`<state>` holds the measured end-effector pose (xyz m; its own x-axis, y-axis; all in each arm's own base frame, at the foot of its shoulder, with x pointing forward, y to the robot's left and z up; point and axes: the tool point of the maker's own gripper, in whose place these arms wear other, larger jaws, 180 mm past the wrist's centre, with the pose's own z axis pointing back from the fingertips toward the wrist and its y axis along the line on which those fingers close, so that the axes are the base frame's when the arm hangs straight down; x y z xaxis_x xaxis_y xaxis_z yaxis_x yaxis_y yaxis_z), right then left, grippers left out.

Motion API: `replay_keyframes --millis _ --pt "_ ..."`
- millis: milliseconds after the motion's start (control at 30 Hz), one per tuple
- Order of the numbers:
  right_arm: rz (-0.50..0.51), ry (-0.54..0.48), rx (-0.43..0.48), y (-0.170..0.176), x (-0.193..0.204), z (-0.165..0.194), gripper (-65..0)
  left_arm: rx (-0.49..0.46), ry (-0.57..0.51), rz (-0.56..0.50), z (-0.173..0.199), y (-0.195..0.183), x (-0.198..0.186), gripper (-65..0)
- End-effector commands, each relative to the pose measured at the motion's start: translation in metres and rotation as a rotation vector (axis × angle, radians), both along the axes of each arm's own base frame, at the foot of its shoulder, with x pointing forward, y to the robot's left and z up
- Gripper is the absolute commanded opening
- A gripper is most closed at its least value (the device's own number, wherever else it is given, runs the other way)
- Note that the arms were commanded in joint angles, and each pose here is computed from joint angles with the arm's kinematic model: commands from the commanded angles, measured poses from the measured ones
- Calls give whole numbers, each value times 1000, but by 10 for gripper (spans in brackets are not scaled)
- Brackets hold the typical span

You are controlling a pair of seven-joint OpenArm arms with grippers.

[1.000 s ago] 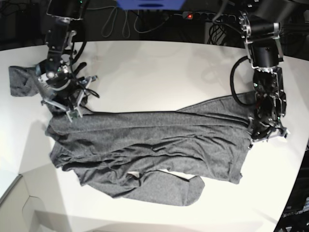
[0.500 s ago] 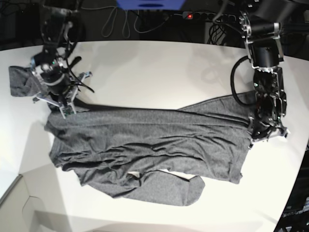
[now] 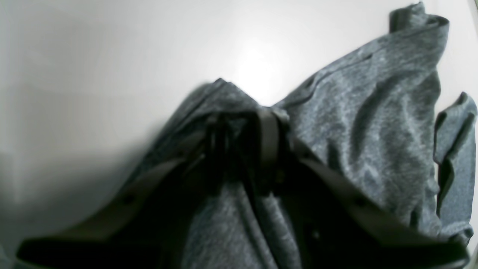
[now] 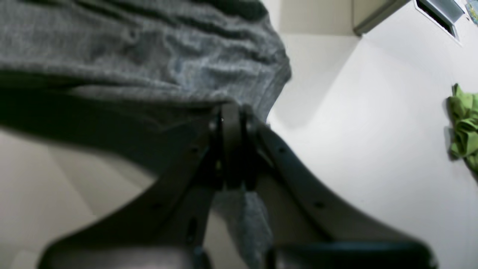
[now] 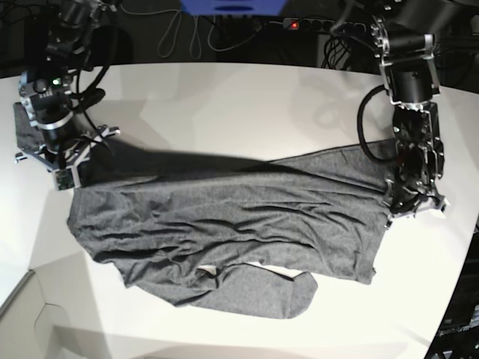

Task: Layout the t-shirt on the table in an organized manner, then fold the t-shirt properly
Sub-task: 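Lower the shirt with both grippers and release it onto the table, then pull the sleeve near the right gripper outward and release it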

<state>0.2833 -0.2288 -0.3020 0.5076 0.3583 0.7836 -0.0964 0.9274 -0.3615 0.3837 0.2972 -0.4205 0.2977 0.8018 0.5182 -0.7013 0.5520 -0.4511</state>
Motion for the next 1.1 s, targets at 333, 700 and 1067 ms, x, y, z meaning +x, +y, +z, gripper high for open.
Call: replay_keyframes --millis 333,700,1067 --pt "5 -79 54 -15 -5 20 -650 27 -38 4 15 10 8 -511" --pt "-7 3 95 -14 -35 -6 -650 24 -57 4 21 9 13 -511" --pt "164 104 170 48 -67 -39 -650 50 -181 -15 69 6 38 -511"
